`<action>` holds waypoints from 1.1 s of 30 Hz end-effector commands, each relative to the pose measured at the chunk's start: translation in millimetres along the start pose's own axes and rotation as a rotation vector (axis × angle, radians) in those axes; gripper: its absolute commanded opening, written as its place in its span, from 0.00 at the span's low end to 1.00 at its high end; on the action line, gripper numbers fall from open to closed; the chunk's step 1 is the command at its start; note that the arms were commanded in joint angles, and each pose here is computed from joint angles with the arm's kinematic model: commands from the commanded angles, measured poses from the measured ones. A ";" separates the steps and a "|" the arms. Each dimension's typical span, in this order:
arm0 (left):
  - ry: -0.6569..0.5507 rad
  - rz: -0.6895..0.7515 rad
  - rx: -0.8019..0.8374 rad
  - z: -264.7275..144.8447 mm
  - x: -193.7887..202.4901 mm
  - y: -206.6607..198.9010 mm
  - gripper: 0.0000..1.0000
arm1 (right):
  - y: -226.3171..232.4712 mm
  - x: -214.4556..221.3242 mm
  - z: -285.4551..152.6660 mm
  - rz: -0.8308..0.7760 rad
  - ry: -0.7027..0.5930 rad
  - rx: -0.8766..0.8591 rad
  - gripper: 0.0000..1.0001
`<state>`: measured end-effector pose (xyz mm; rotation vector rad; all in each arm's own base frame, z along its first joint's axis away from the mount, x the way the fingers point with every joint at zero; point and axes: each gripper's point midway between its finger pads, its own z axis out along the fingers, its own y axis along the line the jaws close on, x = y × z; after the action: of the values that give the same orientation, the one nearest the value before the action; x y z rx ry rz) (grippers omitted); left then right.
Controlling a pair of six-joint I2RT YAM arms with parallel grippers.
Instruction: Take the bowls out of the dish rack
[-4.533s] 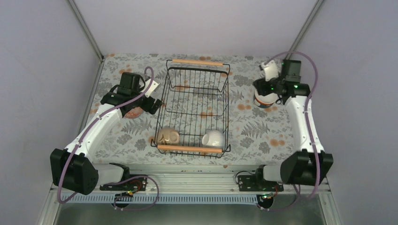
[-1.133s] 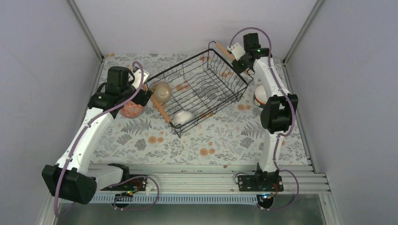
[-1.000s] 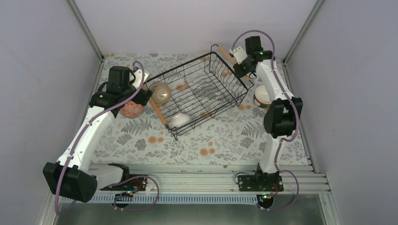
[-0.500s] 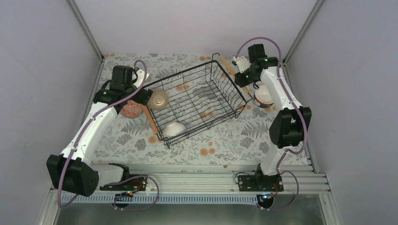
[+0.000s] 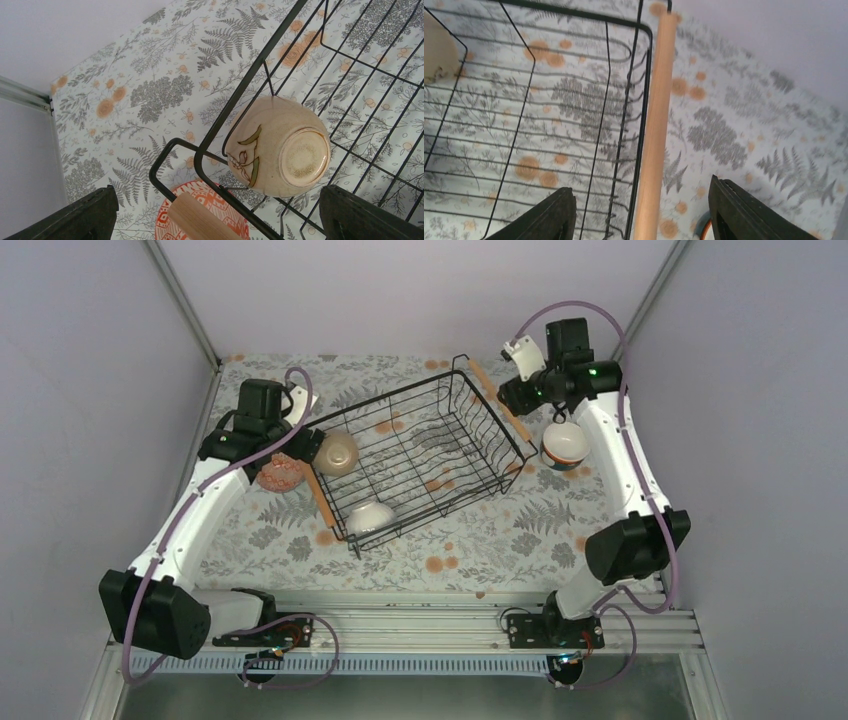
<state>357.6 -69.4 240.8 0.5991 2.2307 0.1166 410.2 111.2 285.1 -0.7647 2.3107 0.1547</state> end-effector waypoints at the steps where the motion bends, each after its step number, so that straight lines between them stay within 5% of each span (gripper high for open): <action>1: -0.043 -0.008 -0.031 -8.4 -6.5 6.8 1.00 | 15.5 -24.9 -14.3 -0.088 -0.049 -0.021 0.65; 14: -0.013 -0.009 0.008 0.0 3.9 -2.0 1.00 | 165.4 -21.5 61.7 -0.396 0.141 -0.357 0.61; 33: -0.006 -0.013 0.073 0.5 8.4 -14.0 1.00 | 315.7 71.7 99.1 -0.707 0.398 -0.663 0.61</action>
<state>349.1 -76.2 227.6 0.6296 2.2495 0.0507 264.4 359.8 152.2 -1.9636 2.1628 0.4627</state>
